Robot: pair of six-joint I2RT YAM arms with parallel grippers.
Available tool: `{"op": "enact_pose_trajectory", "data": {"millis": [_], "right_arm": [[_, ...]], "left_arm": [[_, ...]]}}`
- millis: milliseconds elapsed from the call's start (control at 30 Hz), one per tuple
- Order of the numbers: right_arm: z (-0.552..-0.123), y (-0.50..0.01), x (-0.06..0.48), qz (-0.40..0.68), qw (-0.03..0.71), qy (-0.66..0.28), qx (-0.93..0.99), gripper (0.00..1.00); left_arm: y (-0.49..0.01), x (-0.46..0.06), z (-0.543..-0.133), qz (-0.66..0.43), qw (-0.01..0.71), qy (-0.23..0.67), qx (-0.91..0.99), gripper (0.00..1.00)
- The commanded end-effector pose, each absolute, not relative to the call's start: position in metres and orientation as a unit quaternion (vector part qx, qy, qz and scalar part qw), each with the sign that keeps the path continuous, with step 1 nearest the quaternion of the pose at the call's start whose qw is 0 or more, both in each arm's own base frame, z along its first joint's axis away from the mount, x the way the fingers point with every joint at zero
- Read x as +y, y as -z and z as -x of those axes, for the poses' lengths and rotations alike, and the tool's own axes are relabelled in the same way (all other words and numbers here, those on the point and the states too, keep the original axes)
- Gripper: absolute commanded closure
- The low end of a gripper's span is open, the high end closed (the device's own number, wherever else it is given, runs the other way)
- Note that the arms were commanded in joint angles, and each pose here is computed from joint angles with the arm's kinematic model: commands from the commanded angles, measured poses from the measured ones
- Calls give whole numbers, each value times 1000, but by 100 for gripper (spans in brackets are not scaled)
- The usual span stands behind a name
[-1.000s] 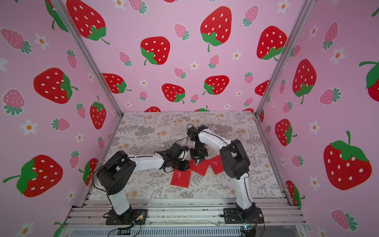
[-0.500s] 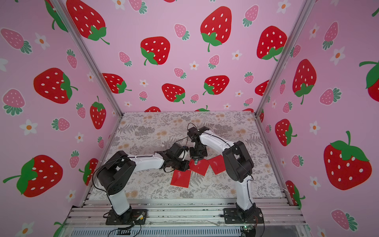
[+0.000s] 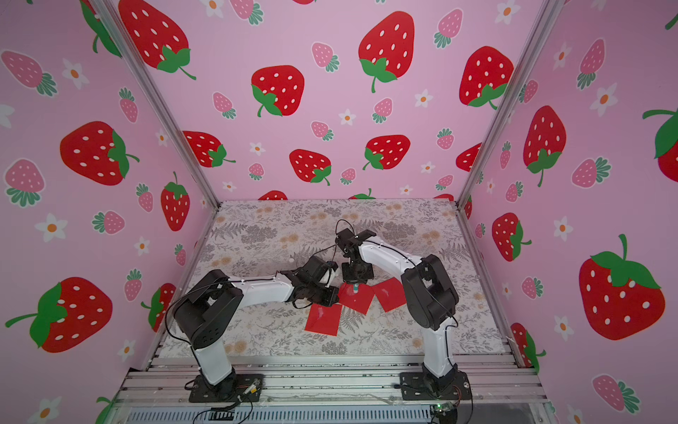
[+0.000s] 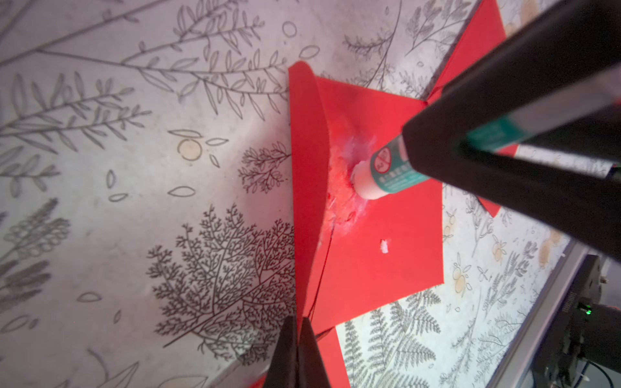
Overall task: Seal the envelope with a glue stick
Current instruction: Apply the envelope at the center of the board.
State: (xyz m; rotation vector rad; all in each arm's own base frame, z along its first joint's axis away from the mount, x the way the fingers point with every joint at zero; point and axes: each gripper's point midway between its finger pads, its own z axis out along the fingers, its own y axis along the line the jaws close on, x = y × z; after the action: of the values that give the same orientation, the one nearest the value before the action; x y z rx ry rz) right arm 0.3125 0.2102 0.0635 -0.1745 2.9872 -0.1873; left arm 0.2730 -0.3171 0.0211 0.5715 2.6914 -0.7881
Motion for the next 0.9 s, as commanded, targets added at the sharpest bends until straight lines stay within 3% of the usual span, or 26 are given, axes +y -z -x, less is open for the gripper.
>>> {"op": "enact_pose_trajectory", "data": {"millis": [0, 567, 867], "right_arm": [[-311, -56, 204, 48, 96, 63, 992, 100], [-305, -77, 217, 66, 256, 35, 964, 100], [-309, -76, 225, 70, 271, 26, 960, 100]], "left_arm": [[-16, -304, -264, -189, 121, 257, 940, 100], [-22, -309, -265, -172, 110, 295, 934, 100], [-20, -308, -263, -172, 105, 294, 934, 100]]}}
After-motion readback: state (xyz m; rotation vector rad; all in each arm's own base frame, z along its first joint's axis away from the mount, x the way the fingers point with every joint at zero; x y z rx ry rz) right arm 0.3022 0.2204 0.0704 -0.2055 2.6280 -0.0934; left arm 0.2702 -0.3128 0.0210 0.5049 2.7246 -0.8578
